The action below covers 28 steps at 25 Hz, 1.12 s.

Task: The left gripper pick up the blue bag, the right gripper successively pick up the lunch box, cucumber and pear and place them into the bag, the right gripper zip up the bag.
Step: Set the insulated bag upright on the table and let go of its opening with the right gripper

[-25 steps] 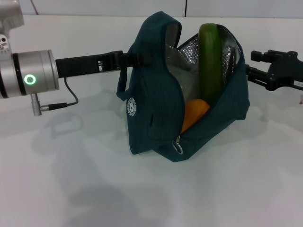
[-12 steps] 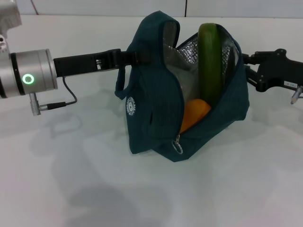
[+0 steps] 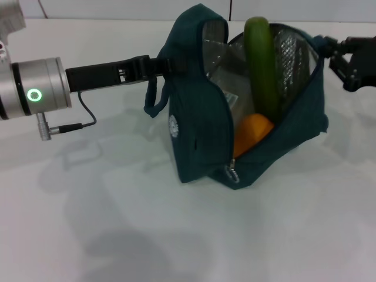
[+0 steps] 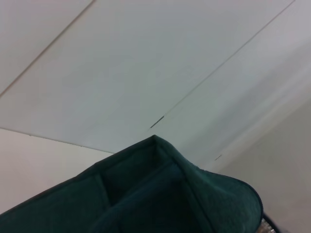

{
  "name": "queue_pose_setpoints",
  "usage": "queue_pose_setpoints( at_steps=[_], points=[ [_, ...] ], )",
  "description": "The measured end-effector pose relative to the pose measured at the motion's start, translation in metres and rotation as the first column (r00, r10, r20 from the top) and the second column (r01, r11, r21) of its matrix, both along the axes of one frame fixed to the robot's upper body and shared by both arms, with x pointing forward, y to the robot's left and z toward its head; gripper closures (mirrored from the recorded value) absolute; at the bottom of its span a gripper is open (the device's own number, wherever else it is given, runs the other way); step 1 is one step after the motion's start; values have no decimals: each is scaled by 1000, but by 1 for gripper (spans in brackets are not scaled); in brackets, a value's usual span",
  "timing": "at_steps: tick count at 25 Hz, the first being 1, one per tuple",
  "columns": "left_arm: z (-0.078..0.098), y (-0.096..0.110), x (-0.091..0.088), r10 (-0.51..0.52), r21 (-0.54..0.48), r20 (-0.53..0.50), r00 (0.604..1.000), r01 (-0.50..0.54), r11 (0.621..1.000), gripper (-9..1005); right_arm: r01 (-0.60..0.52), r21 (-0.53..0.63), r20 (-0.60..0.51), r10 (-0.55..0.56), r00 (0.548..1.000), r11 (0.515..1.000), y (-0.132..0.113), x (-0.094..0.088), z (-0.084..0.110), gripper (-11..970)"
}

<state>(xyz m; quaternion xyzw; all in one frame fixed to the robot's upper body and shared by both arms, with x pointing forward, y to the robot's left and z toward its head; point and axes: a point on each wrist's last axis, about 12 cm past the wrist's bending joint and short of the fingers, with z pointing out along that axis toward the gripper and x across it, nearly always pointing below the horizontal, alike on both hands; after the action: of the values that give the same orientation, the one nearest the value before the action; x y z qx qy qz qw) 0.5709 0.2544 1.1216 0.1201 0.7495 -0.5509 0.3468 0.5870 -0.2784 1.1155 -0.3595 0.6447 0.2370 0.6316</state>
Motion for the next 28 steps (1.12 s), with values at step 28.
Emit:
queue_pose_setpoints(
  at_steps=[28],
  points=[
    [6, -15, -9, -103, -103, 14, 995, 104, 989, 947, -13, 177, 167, -17, 986, 984, -30, -30, 26, 900]
  ],
)
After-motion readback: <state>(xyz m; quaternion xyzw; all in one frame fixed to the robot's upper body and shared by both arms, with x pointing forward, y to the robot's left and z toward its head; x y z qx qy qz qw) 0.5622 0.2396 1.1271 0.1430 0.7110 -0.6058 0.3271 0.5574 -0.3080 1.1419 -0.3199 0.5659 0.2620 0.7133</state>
